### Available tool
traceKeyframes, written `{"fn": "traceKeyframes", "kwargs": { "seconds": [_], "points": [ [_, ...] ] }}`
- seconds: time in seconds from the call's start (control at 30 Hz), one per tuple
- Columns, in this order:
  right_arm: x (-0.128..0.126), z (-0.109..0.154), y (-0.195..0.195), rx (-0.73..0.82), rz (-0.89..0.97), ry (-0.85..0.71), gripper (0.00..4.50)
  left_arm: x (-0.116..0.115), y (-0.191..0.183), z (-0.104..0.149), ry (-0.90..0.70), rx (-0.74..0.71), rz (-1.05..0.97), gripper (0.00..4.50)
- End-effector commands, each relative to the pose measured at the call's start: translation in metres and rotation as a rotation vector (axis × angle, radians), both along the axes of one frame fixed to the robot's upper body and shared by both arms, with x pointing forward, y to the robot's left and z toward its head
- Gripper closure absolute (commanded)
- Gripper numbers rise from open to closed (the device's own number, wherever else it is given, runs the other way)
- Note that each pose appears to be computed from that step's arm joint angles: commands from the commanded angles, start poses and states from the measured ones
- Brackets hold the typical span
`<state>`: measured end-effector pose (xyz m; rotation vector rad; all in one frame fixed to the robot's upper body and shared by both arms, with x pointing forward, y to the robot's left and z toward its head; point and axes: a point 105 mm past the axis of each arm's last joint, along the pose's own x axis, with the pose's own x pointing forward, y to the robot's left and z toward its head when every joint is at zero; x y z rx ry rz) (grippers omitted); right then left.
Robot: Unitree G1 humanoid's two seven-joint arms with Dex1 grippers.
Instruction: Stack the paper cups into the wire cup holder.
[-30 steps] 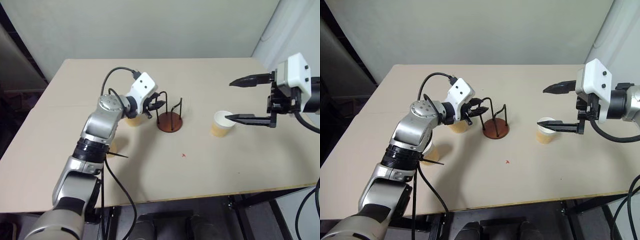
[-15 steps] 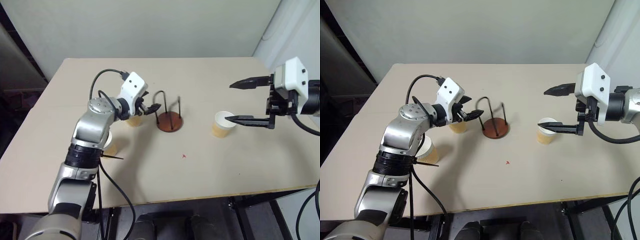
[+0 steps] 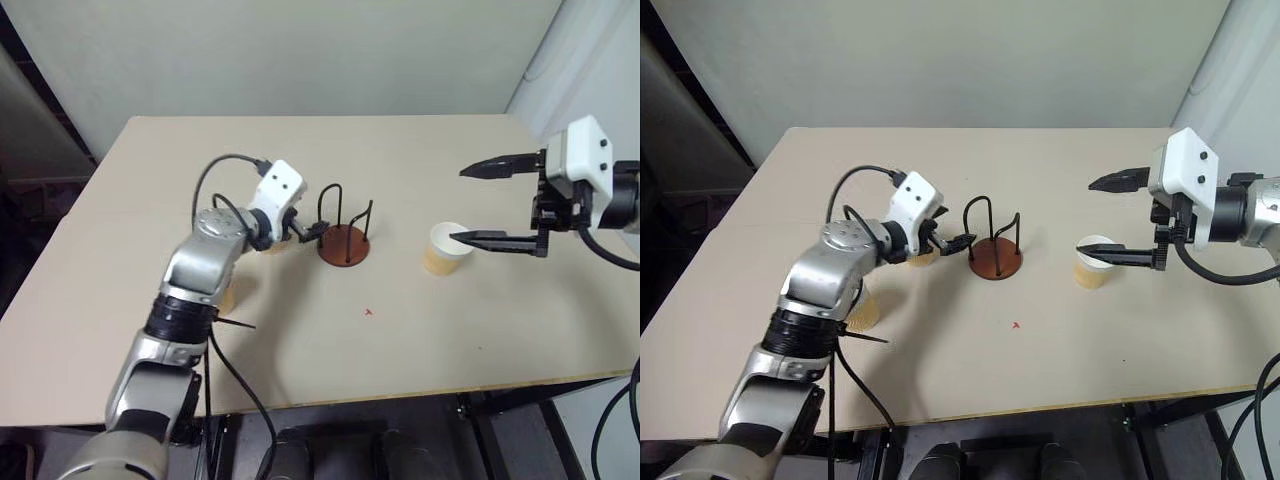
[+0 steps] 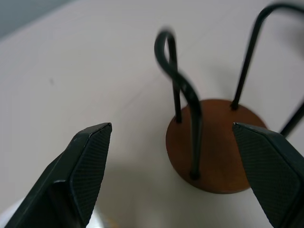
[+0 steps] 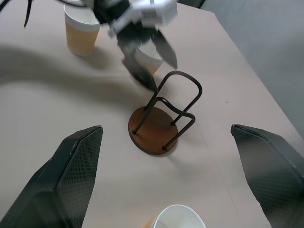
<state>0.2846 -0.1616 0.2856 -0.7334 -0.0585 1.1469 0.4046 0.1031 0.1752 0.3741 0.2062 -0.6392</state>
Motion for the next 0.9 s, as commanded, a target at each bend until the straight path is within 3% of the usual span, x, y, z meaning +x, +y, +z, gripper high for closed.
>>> {"fn": "traceKeyframes", "kwargs": {
  "seconds": [0.03, 0.07, 0.4, 0.57, 0.7, 0.9],
  "points": [
    [-0.002, 0.01, 0.001, -0.005, -0.003, -0.055, 0.0, 0.005, -0.018, 0.022, -0.09, -0.019, -0.035, 0.52],
    [-0.002, 0.01, 0.001, -0.007, -0.006, -0.055, 0.0, 0.004, -0.023, 0.022, -0.087, -0.026, -0.056, 0.69],
    [-0.008, 0.008, -0.003, -0.024, -0.011, -0.025, 0.0, -0.013, -0.037, 0.033, -0.08, -0.075, -0.206, 4.32],
    [-0.018, 0.005, -0.004, -0.038, 0.033, 0.012, 0.0, -0.06, -0.06, 0.044, -0.067, -0.084, -0.535, 4.47],
    [-0.03, 0.0, 0.005, -0.043, 0.083, 0.046, 0.0, -0.094, -0.07, 0.031, -0.035, -0.034, -0.776, 4.47],
    [-0.042, -0.015, 0.012, -0.035, 0.075, 0.091, 0.0, -0.105, -0.078, 0.011, -0.012, 0.079, -0.937, 4.47]
  ]
}}
